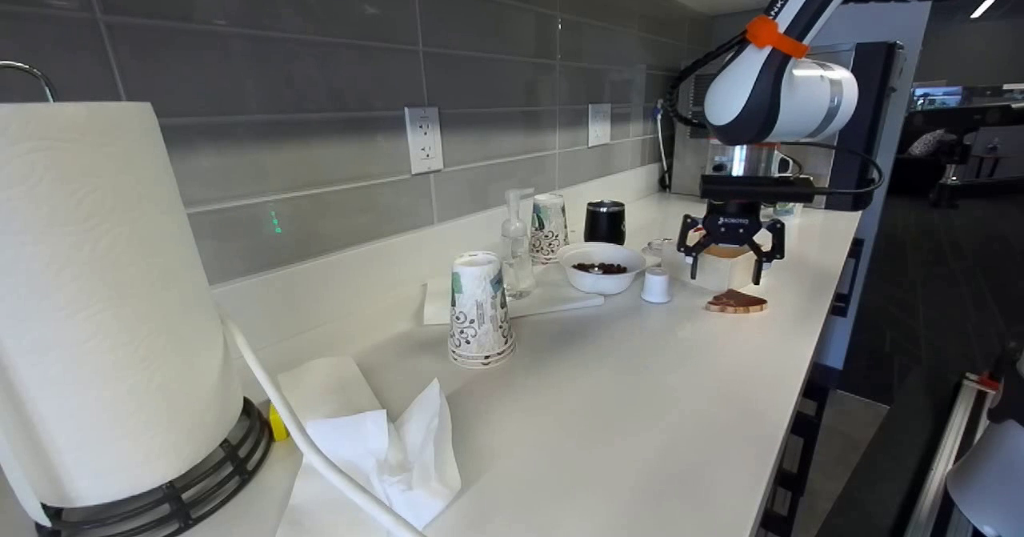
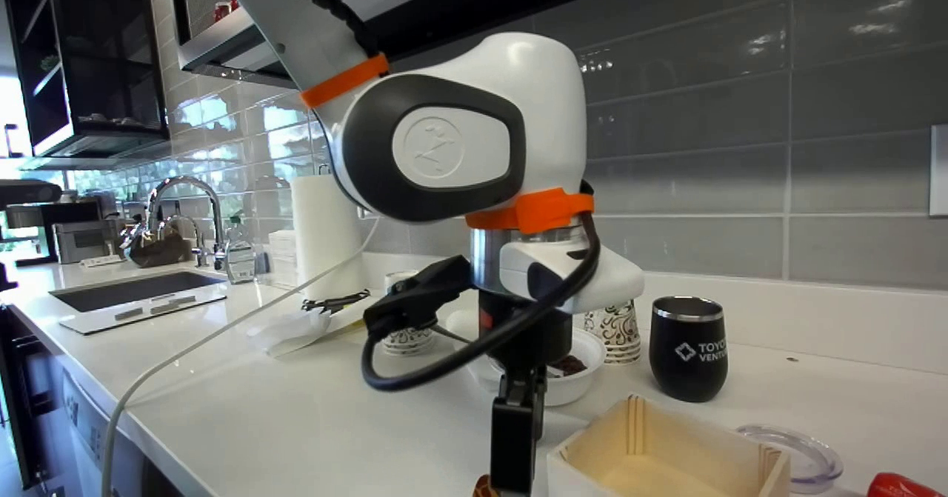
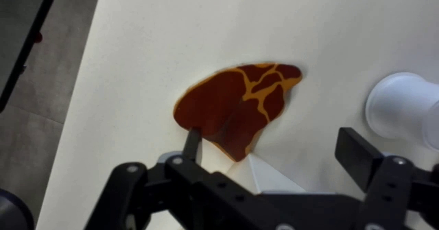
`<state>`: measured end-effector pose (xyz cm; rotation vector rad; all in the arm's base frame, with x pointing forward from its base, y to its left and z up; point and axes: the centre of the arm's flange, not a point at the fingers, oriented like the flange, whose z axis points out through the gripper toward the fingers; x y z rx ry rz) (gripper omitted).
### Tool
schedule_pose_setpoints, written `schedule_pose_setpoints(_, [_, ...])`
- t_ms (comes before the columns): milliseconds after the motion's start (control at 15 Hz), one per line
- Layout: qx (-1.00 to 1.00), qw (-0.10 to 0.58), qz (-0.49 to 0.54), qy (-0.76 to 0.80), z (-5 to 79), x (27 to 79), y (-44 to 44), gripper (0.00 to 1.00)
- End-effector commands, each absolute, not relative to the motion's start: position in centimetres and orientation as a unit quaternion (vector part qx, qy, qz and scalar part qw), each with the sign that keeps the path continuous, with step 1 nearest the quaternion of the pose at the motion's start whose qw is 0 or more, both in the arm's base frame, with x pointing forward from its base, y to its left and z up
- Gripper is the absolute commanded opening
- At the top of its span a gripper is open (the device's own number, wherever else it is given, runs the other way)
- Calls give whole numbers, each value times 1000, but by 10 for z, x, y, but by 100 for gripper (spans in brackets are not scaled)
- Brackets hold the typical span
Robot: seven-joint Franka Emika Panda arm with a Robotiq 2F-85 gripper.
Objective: Put the pizza, orange block and orange object inside the wooden box.
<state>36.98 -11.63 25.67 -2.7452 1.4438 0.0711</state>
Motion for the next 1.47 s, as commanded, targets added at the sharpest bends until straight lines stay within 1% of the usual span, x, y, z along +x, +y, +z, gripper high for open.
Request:
schedule_pose_setpoints(0, [-859, 10, 42, 510, 271, 302, -81, 100])
schedule_pose_setpoints(600, [-774, -29, 29, 632, 265, 296, -77, 100])
schedule_pose_setpoints(1400, [-724, -58, 37, 686, 238, 297, -59, 100])
